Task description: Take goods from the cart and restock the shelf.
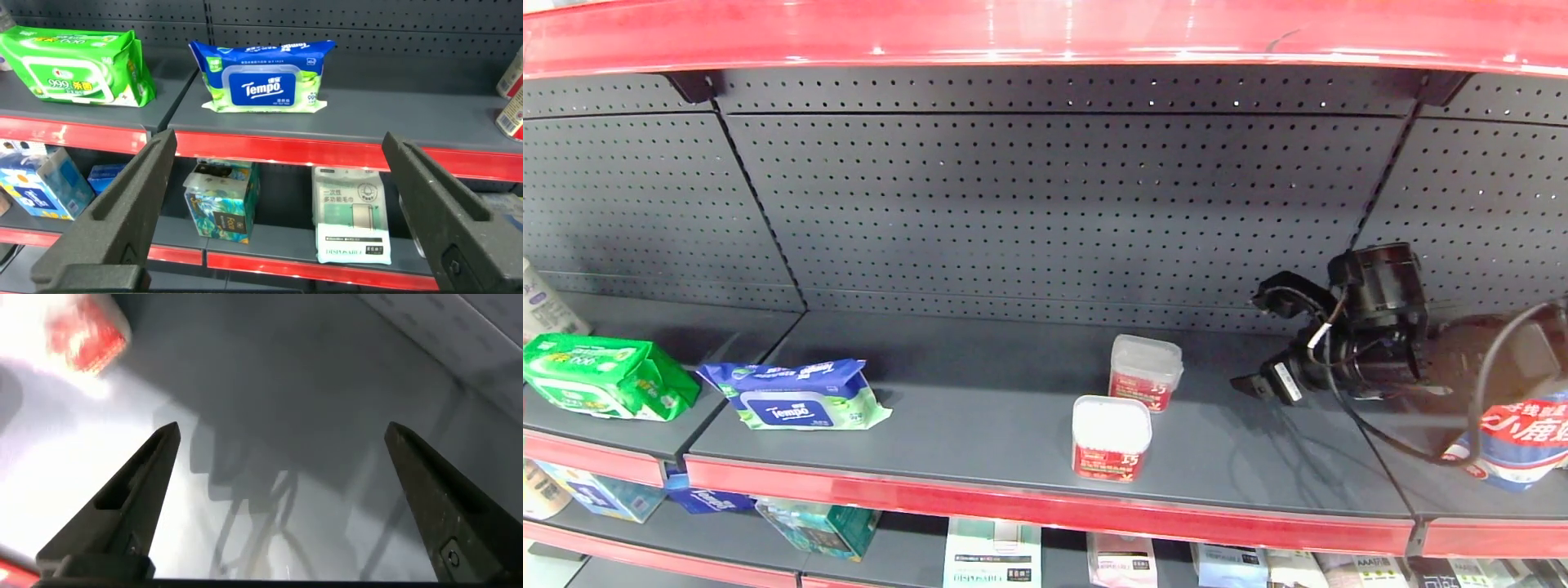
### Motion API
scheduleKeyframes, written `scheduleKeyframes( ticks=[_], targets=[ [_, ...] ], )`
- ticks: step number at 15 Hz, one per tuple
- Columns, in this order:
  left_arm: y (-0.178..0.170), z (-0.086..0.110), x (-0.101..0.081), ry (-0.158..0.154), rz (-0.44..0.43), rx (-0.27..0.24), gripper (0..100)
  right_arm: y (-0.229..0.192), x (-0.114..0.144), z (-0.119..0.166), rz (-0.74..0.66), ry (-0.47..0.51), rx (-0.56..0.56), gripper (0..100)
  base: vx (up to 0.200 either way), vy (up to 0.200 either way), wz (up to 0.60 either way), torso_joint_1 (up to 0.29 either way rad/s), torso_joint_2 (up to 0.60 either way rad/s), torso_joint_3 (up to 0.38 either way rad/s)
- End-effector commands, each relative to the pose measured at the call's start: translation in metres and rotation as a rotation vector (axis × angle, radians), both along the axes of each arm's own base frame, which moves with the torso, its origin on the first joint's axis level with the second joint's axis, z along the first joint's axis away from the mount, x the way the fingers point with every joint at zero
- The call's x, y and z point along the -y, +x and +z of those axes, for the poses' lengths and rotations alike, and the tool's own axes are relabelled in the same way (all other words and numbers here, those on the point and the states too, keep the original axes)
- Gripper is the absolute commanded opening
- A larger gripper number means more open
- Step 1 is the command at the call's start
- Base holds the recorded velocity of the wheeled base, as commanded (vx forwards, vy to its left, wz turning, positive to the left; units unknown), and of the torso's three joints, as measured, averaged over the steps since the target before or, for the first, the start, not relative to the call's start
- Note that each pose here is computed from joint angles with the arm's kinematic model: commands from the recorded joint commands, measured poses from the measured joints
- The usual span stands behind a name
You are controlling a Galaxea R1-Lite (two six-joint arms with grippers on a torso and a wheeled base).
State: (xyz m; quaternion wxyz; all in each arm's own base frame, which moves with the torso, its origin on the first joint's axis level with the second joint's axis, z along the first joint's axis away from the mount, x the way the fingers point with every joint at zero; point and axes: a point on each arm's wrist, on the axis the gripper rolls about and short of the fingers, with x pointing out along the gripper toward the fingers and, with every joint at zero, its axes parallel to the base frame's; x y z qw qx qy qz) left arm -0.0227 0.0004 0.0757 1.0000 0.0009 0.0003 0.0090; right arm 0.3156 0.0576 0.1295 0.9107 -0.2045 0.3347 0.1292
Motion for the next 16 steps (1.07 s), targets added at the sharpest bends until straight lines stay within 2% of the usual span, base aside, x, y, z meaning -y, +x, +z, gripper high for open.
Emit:
scheduleKeyframes(
  ticks=[1, 2, 4, 6, 9, 11, 14, 16],
  targets=[
    [0.0, 0.0, 0.0, 0.0, 0.0, 0.001, 100, -0.041, 0.013, 0.024, -0.05, 0.056, 0.102, 100, 0.0, 0.0, 0.0, 0.0, 0.0, 0.0],
    [0.0, 0.0, 0.0, 0.0, 0.0, 0.001, 100, -0.063, 0.016, 0.037, -0.091, 0.13, 0.16, 100, 0.0, 0.0, 0.0, 0.0, 0.0, 0.0],
    [0.0, 0.0, 0.0, 0.0, 0.0, 0.001, 100, -0.1, 0.024, 0.054, -0.132, 0.204, 0.231, 100, 0.0, 0.0, 0.0, 0.0, 0.0, 0.0],
    [0.0, 0.0, 0.0, 0.0, 0.0, 0.001, 100, -0.13, 0.03, 0.066, -0.149, 0.245, 0.301, 100, 0.0, 0.0, 0.0, 0.0, 0.0, 0.0],
    [0.0, 0.0, 0.0, 0.0, 0.0, 0.001, 100, -0.197, 0.05, 0.08, -0.157, 0.298, 0.487, 100, 0.0, 0.0, 0.0, 0.0, 0.0, 0.0],
    [0.0, 0.0, 0.0, 0.0, 0.0, 0.001, 100, -0.225, 0.053, 0.086, -0.084, 0.337, 0.573, 100, 0.0, 0.0, 0.0, 0.0, 0.0, 0.0],
    [0.0, 0.0, 0.0, 0.0, 0.0, 0.001, 100, -0.248, 0.054, 0.087, -0.077, 0.331, 0.655, 100, 0.0, 0.0, 0.0, 0.0, 0.0, 0.0],
    [0.0, 0.0, 0.0, 0.0, 0.0, 0.001, 100, -0.278, 0.054, 0.062, -0.065, 0.35, 0.69, 100, 0.0, 0.0, 0.0, 0.0, 0.0, 0.0]
  ],
)
